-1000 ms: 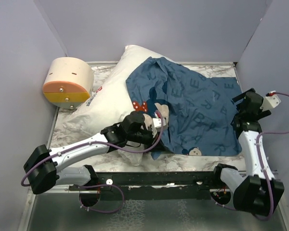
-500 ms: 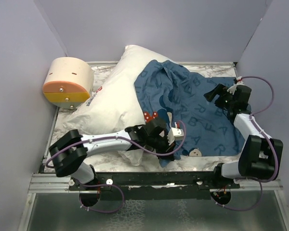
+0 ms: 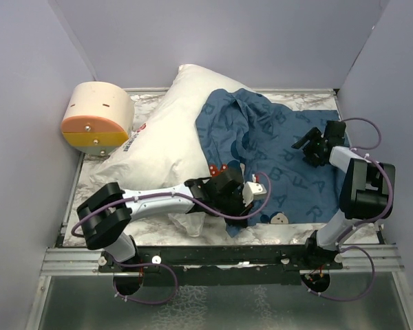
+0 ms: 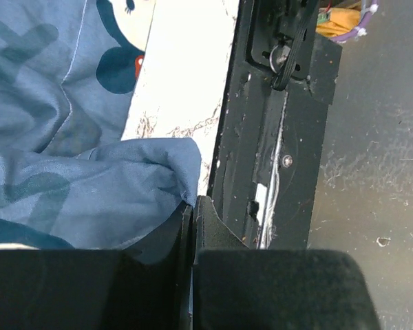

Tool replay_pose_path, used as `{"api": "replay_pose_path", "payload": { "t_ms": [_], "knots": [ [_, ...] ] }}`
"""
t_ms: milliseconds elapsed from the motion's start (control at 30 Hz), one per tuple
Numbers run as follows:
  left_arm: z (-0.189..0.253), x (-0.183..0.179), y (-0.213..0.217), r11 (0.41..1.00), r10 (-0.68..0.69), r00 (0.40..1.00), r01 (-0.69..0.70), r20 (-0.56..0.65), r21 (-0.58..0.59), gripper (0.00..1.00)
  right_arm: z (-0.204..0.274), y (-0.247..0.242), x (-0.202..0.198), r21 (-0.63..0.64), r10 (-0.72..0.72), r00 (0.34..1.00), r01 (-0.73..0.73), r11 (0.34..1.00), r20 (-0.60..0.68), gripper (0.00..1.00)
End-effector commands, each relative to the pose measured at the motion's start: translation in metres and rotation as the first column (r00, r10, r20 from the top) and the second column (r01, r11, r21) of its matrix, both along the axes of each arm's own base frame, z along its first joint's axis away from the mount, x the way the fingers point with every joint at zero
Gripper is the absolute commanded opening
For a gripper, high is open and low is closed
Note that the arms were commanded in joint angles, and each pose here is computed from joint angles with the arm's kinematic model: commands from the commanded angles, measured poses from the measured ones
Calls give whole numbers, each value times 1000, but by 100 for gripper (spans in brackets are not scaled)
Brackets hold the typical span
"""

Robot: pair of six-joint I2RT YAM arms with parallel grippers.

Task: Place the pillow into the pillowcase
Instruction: Flatten out the pillowcase at the center of the board.

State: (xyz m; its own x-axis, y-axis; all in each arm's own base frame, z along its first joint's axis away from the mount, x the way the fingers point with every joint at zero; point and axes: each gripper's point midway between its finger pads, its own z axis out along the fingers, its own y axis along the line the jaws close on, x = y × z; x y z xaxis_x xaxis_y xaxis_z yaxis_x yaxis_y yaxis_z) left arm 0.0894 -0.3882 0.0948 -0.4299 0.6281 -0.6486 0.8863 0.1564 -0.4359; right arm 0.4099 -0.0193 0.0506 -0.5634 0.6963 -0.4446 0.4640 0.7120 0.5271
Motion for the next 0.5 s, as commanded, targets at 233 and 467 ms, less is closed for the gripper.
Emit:
{"api": "replay_pose_path", "payload": {
  "t_ms": [233,467],
  "knots": [
    [38,0,11,998,23,998,-19,64,-58,0,-41,-46,10,-48,-302,935,298,953,-186,46],
    [51,2,0,994,8,997,0,74,-105,0,-16,-69,45,-131,-215,973,203,970,-86,27]
  ]
}}
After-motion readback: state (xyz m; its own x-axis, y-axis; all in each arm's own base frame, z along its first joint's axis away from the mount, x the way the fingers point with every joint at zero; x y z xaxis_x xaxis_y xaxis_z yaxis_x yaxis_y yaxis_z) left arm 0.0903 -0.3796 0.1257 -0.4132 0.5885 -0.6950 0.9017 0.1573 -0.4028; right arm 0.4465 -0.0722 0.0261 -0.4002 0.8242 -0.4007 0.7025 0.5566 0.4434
